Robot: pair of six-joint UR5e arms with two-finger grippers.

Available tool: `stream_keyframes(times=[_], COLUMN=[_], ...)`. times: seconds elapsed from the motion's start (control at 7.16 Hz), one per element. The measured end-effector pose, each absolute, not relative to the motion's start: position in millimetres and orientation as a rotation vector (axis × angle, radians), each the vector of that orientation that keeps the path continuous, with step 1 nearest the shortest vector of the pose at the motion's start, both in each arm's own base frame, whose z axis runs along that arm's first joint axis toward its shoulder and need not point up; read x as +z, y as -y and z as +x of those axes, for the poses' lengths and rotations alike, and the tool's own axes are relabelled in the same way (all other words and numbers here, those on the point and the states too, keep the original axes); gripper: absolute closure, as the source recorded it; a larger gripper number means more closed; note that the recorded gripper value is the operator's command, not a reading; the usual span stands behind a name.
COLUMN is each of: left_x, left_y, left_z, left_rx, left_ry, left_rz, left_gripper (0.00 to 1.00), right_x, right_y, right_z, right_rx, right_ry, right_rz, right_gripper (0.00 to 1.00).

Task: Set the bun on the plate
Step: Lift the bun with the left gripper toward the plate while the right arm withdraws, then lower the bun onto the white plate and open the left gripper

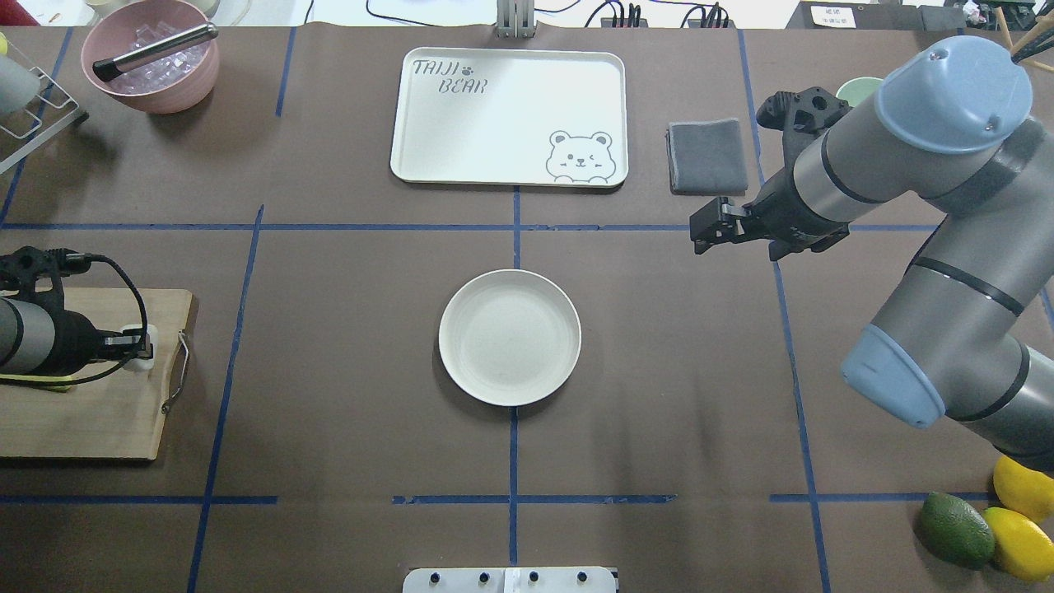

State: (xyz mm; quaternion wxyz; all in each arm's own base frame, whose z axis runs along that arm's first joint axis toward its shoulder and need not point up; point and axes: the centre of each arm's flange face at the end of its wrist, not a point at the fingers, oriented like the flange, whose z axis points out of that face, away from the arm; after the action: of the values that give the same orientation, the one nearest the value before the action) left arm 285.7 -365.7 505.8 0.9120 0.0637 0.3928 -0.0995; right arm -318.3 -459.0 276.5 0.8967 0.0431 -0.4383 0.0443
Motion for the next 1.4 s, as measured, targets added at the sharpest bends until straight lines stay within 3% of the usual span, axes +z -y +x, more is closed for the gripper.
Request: stream_keyframes(times=[0.28,0.56,0.84,1.4], left_x=[443,348,253,159], left_y=[378,404,392,377], left_z=[301,346,424,572], left_rx=[-0.208,-0.221,-0.247,-0.272], left_ry=[-0.796,-0.792,-0.796,-0.802], left_rz=[0.117,0.101,0.068,0.089], left_gripper=[0.64,0.64,0.64,0.64], right_x=[311,378,454,610], right_y=[465,473,475,457], right_z=[-271,-186,-92,40], right_rx=[0.056,-0.027,-0.082,-0.145], right_ry=[0.878,0.812,0.795,0.829], right_rz=[0.112,0.147,0.14,0.108], right_gripper=[0.01,0.01,0.01,0.01])
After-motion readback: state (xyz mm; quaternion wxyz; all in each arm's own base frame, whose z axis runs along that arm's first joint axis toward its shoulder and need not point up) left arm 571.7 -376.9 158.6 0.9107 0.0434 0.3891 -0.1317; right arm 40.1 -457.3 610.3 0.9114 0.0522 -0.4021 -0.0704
